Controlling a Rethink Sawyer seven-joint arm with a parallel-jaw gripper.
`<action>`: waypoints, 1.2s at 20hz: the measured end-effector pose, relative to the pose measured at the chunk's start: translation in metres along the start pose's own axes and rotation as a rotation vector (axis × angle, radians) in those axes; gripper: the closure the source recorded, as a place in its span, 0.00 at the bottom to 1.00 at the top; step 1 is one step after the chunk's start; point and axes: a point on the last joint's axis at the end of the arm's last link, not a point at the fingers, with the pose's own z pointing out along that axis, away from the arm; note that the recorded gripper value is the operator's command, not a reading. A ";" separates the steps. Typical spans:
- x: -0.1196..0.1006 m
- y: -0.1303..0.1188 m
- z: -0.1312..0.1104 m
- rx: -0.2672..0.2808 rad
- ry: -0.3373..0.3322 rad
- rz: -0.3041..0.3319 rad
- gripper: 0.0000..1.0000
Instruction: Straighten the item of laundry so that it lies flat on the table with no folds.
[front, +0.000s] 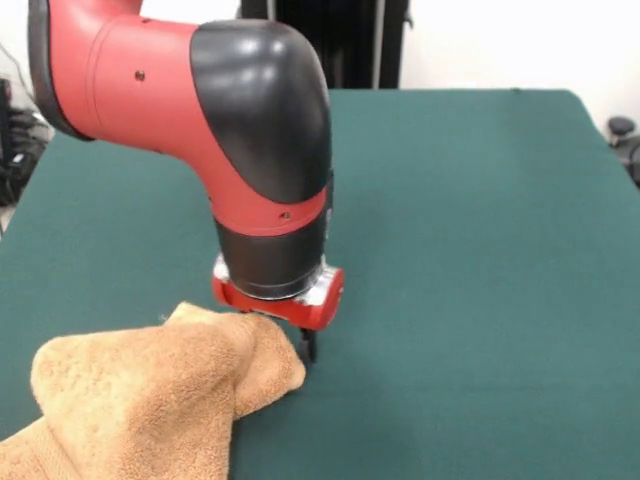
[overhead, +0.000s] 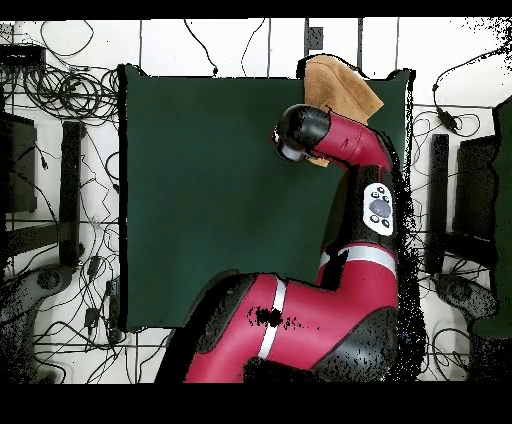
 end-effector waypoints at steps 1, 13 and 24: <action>-0.004 -0.005 -0.002 0.013 -0.011 -0.003 0.00; -0.040 -0.043 -0.027 0.102 -0.140 -0.013 0.00; -0.069 -0.048 -0.058 0.119 -0.327 -0.028 0.00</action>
